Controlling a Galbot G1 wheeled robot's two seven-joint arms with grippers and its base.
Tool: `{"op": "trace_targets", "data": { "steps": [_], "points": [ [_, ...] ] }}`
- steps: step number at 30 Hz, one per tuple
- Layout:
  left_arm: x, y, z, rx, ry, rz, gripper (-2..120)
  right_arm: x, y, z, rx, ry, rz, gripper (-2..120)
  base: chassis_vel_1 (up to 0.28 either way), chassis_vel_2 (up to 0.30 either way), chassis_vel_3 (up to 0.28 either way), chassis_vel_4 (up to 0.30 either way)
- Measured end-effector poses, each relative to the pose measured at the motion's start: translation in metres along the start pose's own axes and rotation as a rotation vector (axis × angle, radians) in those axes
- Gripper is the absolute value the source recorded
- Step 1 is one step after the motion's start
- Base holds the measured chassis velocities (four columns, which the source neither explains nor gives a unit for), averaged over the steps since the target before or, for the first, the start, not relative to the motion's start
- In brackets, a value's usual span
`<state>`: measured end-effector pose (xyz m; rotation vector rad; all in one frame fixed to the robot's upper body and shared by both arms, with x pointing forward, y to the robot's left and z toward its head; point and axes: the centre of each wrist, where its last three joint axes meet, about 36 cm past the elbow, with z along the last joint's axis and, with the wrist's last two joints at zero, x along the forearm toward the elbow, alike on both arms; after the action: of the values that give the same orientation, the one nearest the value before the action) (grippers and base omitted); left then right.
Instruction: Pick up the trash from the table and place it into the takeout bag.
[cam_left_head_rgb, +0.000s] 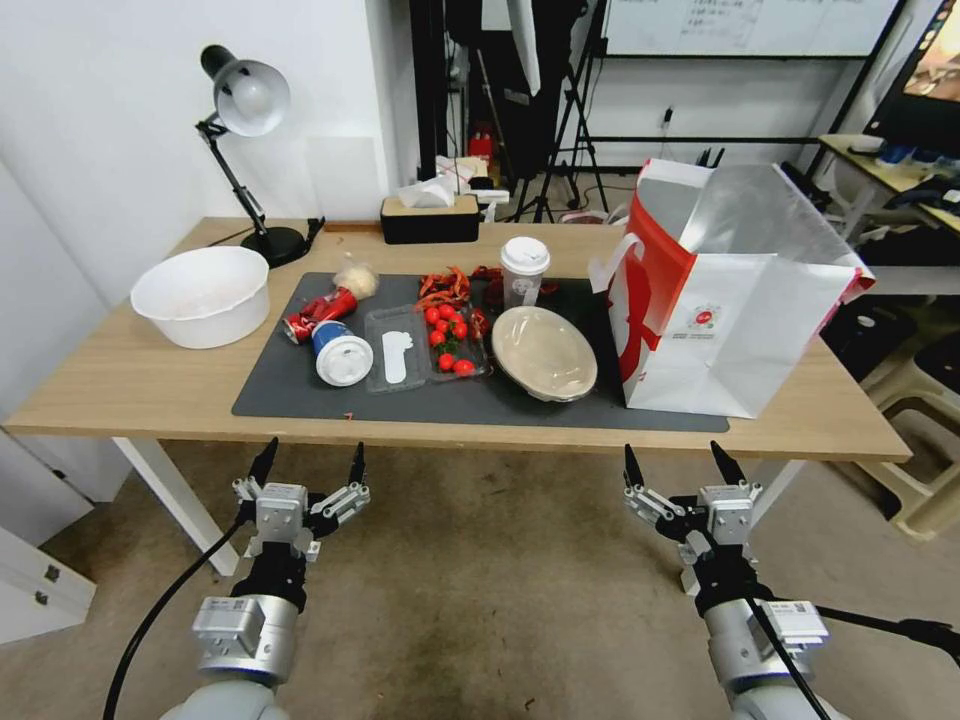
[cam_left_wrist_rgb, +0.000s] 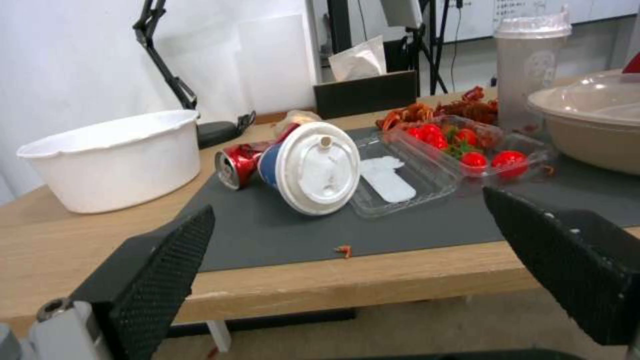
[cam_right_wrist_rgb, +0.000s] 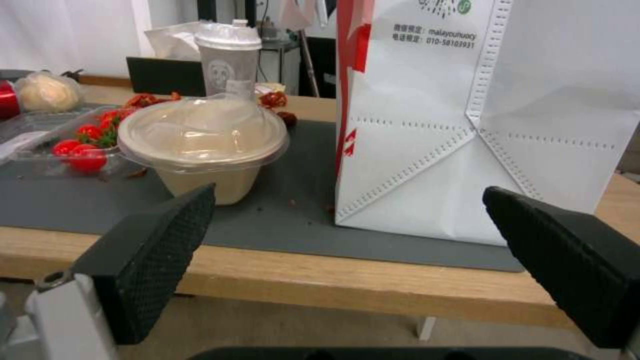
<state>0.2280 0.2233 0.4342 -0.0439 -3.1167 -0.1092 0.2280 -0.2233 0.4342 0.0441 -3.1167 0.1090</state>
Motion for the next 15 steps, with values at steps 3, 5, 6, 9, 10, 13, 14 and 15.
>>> {"op": "trace_targets", "data": {
  "steps": [3,5,6,9,10,13,14,15],
  "points": [
    [0.0,0.0,0.0,0.0,0.0,0.0,100,0.0,0.0,0.0,0.0,0.0,0.0,100,0.0,0.0,0.0,0.0],
    [0.0,0.0,0.0,0.0,0.0,0.0,100,0.0,0.0,0.0,0.0,0.0,0.0,100,0.0,0.0,0.0,0.0],
    [0.0,0.0,0.0,0.0,0.0,0.0,100,0.0,0.0,0.0,0.0,0.0,0.0,100,0.0,0.0,0.0,0.0],
    [0.0,0.0,0.0,0.0,0.0,0.0,100,0.0,0.0,0.0,0.0,0.0,0.0,100,0.0,0.0,0.0,0.0],
    [0.0,0.0,0.0,0.0,0.0,0.0,100,0.0,0.0,0.0,0.0,0.0,0.0,100,0.0,0.0,0.0,0.0],
    [0.0,0.0,0.0,0.0,0.0,0.0,100,0.0,0.0,0.0,0.0,0.0,0.0,100,0.0,0.0,0.0,0.0],
    [0.0,0.0,0.0,0.0,0.0,0.0,100,0.0,0.0,0.0,0.0,0.0,0.0,100,0.0,0.0,0.0,0.0],
    [0.0,0.0,0.0,0.0,0.0,0.0,100,0.0,0.0,0.0,0.0,0.0,0.0,100,0.0,0.0,0.0,0.0]
  ]
}}
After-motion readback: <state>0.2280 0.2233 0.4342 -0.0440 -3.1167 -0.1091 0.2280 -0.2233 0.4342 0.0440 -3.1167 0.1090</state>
